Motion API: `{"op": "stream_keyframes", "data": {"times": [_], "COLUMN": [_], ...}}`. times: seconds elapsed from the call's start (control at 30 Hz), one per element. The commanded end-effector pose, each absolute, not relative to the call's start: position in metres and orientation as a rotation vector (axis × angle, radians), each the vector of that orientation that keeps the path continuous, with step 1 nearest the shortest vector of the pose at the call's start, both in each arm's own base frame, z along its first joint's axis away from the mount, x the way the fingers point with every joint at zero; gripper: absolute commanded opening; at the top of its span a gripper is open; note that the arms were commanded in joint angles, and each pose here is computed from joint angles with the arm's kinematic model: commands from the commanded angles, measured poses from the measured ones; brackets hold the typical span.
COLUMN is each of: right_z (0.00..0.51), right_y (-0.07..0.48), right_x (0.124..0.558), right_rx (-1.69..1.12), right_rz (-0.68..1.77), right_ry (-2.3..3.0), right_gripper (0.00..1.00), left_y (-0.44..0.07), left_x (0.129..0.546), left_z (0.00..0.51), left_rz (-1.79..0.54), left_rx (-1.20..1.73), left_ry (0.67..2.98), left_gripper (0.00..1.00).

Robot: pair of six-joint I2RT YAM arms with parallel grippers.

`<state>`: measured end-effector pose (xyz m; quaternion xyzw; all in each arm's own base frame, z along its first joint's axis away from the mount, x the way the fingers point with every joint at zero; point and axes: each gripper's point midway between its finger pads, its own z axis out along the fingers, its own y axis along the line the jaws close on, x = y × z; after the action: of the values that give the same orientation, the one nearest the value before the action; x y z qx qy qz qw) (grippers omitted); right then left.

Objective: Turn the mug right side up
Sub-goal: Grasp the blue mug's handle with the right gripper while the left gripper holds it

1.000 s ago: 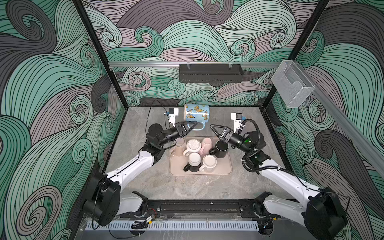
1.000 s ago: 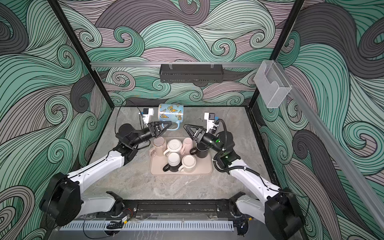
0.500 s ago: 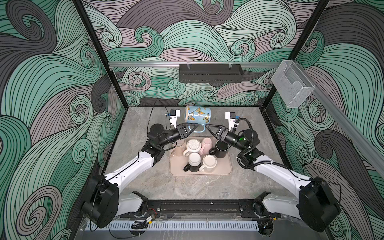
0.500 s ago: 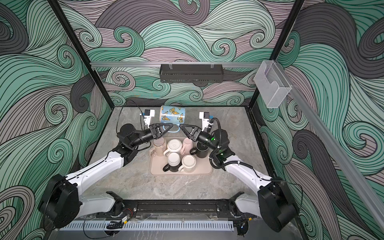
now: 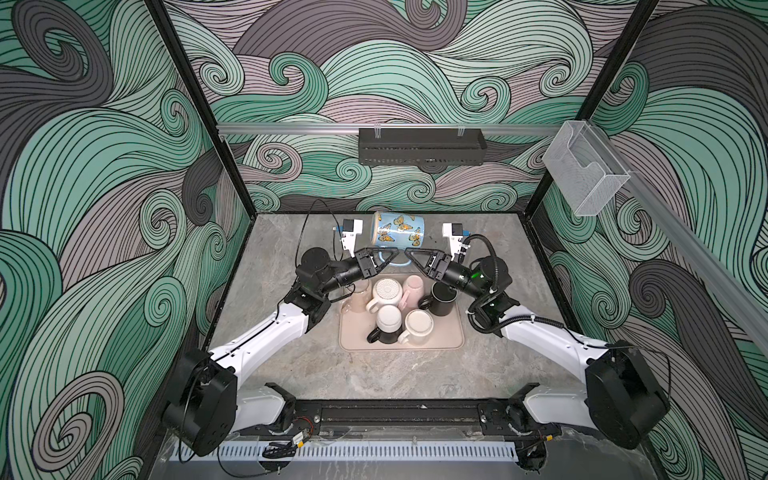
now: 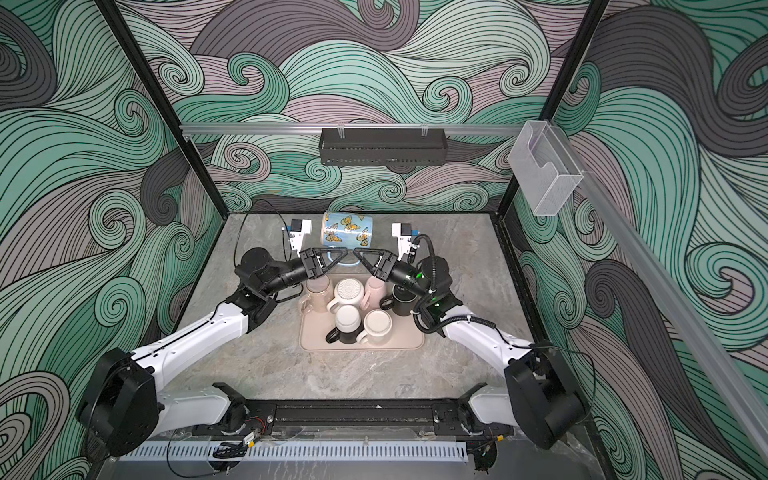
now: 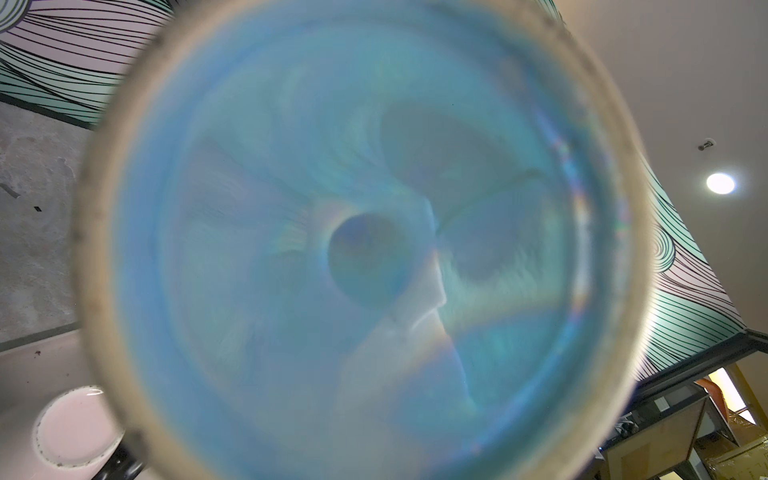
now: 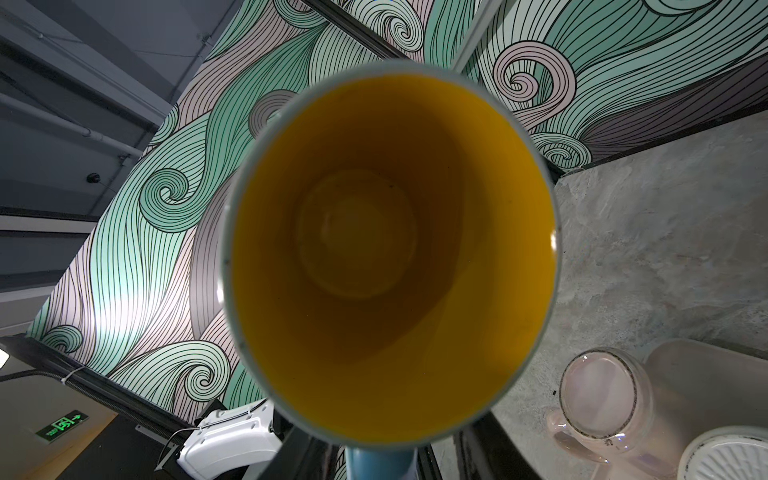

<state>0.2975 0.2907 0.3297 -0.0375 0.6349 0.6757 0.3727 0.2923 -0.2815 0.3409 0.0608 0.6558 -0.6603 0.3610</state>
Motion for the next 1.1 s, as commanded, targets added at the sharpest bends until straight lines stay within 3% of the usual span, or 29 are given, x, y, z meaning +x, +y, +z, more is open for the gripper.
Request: {"op": "stream_keyframes", "data": {"times": [0.0,0.37,0.5,0.67,0.8,0.83,0.87,0.9,0.93,1.0,1.07], "right_z": [0.366,0.377,0.382,0.387,0.385,0.383,0.383,0.382,0.383,0.381,0.378], "right_y": [0.289,0.291,0.292,0.294,0.294,0.294,0.292,0.290,0.289,0.285,0.283], "right_x": [0.296,0.299,0.299,0.297,0.298,0.299,0.299,0.298,0.298,0.299,0.301], "right_rx": [-0.119,-0.122,-0.130,-0.148,-0.140,-0.139,-0.136,-0.134,-0.139,-0.124,-0.124], "right_rz": [1.777,1.810,1.823,1.851,1.839,1.828,1.814,1.796,1.779,1.740,1.713], "right_ry": [1.492,1.447,1.431,1.416,1.430,1.436,1.435,1.433,1.429,1.436,1.451], "right_gripper": [0.41,0.34,0.25,0.00,0.00,0.00,0.00,0.00,0.00,0.00,0.00], "left_y": [-0.288,-0.300,-0.303,-0.306,-0.306,-0.305,-0.304,-0.302,-0.297,-0.284,-0.269], "left_x": [0.262,0.259,0.260,0.262,0.267,0.270,0.272,0.275,0.278,0.287,0.295], "left_z": [0.405,0.395,0.392,0.388,0.381,0.377,0.373,0.364,0.360,0.353,0.346], "left_rz": [-1.739,-1.755,-1.765,-1.767,-1.719,-1.688,-1.645,-1.590,-1.521,-1.387,-1.298], "left_rx": [0.373,0.397,0.397,0.394,0.381,0.378,0.373,0.357,0.340,0.279,0.198], "left_ry": [1.462,1.498,1.510,1.526,1.579,1.612,1.654,1.721,1.762,1.822,1.843], "left_gripper": [0.00,0.00,0.00,0.00,0.00,0.06,0.33,0.52,0.61,0.71,0.75]}}
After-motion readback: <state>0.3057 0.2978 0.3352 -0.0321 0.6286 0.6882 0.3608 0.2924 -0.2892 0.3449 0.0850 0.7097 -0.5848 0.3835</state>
